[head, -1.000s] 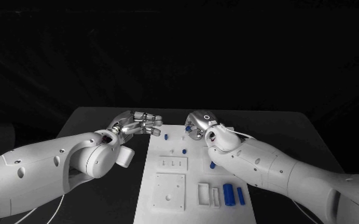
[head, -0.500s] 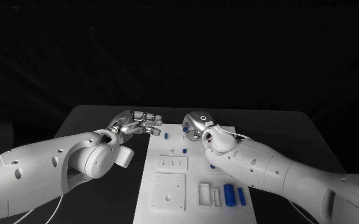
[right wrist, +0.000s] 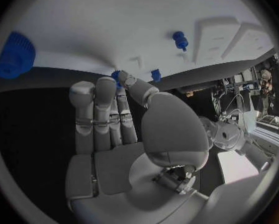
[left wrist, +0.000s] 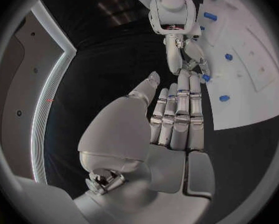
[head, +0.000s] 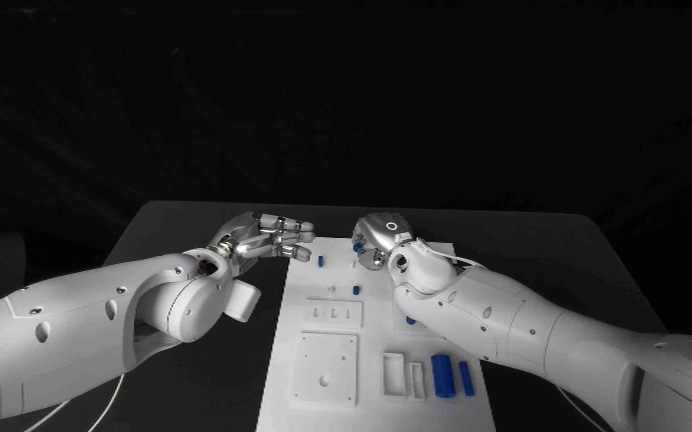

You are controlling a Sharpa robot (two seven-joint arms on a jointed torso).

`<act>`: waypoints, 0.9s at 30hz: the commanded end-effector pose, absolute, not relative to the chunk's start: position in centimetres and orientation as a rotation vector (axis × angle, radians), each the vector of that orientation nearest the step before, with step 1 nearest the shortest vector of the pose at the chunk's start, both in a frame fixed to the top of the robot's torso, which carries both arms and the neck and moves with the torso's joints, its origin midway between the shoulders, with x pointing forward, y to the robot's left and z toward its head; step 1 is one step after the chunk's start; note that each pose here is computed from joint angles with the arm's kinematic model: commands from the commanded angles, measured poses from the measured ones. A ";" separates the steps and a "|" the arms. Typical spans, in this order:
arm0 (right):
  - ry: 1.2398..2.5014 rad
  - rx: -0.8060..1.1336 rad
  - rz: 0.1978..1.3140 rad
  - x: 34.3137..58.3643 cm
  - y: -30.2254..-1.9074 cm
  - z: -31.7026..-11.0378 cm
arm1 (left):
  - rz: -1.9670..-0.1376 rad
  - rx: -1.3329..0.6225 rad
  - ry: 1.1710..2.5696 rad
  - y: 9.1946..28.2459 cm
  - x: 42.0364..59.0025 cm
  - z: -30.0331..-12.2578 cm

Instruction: Assemble the parts on the task board

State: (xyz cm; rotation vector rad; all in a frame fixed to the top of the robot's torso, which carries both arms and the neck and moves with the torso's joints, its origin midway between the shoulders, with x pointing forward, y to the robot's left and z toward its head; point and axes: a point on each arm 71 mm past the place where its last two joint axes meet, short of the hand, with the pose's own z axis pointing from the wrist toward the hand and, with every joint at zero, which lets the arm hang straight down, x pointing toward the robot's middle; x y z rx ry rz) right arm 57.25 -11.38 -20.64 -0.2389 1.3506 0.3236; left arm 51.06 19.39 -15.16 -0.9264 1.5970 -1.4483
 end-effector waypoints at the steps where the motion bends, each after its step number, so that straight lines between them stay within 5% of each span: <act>1: 1.350 -0.252 0.297 57.3 -11.5 -20.8 | -1.466 -0.911 1.605 19.1 51.0 -15.0; 27: 1.402 -0.252 0.326 57.5 -11.0 -21.0 | -1.466 -0.910 1.611 18.9 51.2 -15.0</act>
